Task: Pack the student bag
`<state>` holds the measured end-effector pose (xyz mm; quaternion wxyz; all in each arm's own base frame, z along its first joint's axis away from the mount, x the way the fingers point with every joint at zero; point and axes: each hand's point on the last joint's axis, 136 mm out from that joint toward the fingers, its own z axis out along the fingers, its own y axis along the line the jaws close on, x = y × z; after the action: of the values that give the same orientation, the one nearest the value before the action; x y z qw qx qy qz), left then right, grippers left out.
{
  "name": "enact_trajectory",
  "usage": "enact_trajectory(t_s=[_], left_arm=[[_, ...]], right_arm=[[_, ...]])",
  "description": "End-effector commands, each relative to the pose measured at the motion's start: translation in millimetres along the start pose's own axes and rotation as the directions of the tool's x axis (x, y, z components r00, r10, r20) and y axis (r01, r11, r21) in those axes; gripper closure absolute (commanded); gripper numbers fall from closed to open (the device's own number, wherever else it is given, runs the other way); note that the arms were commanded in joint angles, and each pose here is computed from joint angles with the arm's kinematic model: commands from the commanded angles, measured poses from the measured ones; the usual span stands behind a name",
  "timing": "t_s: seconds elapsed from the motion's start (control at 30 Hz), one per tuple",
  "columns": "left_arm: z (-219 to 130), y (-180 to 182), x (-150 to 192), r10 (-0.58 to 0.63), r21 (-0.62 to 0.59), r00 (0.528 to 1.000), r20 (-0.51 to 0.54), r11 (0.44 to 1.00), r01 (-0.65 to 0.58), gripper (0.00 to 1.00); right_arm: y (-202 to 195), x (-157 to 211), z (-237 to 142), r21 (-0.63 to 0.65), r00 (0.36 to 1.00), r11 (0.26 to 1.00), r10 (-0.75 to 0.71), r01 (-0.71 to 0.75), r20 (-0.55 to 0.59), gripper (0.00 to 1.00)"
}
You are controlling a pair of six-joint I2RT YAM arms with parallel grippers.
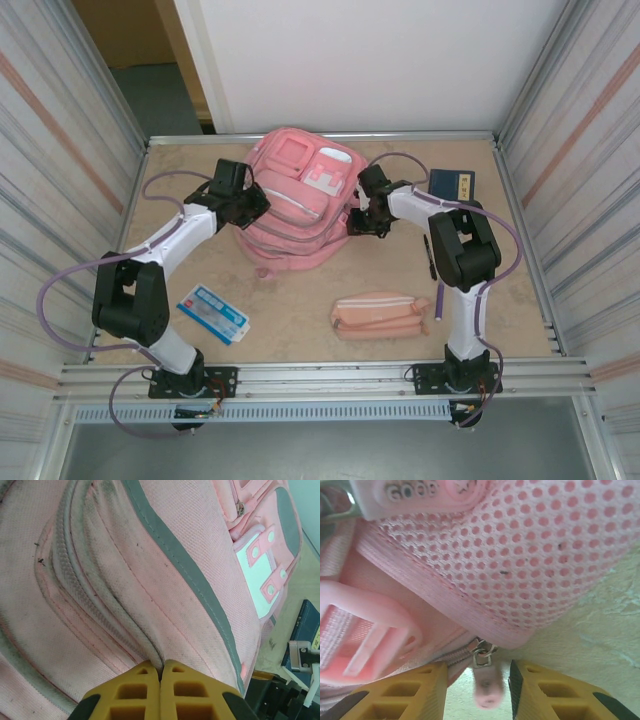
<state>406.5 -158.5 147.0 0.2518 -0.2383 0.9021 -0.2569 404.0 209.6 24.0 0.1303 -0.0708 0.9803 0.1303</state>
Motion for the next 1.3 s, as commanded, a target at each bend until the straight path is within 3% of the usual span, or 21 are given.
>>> enact_trajectory(t_s=[0.0, 0.5, 0.83, 1.27], left_arm=[[-18.2, -12.7, -6.7, 0.020, 0.065, 1.000, 0.024, 0.998, -0.022, 1.00], [-20.8, -26.0, -5.1, 0.011, 0.111, 1.000, -0.016, 0.994, -0.010, 1.00], [-21.7, -27.9, -8.7, 0.001, 0.115, 1.000, -0.015, 0.993, 0.001, 1.00], [-7.9, -26.5, -5.9, -0.138, 0.165, 0.987, -0.082, 0.975, 0.150, 1.00]], right_arm=[[-11.4, 10.7, -9.4, 0.053, 1.000, 0.998, -0.016, 0.017, -0.021, 0.67], [7.5, 3.6, 6.7, -0.017, 0.987, 0.987, -0.159, 0.160, 0.023, 0.69], [8.6, 8.9, -11.5, 0.050, 0.962, 0.962, -0.270, 0.268, 0.041, 1.00], [82.4, 45.1, -35.8, -0.283, 0.874, 0.830, -0.480, 0.481, 0.076, 1.00]])
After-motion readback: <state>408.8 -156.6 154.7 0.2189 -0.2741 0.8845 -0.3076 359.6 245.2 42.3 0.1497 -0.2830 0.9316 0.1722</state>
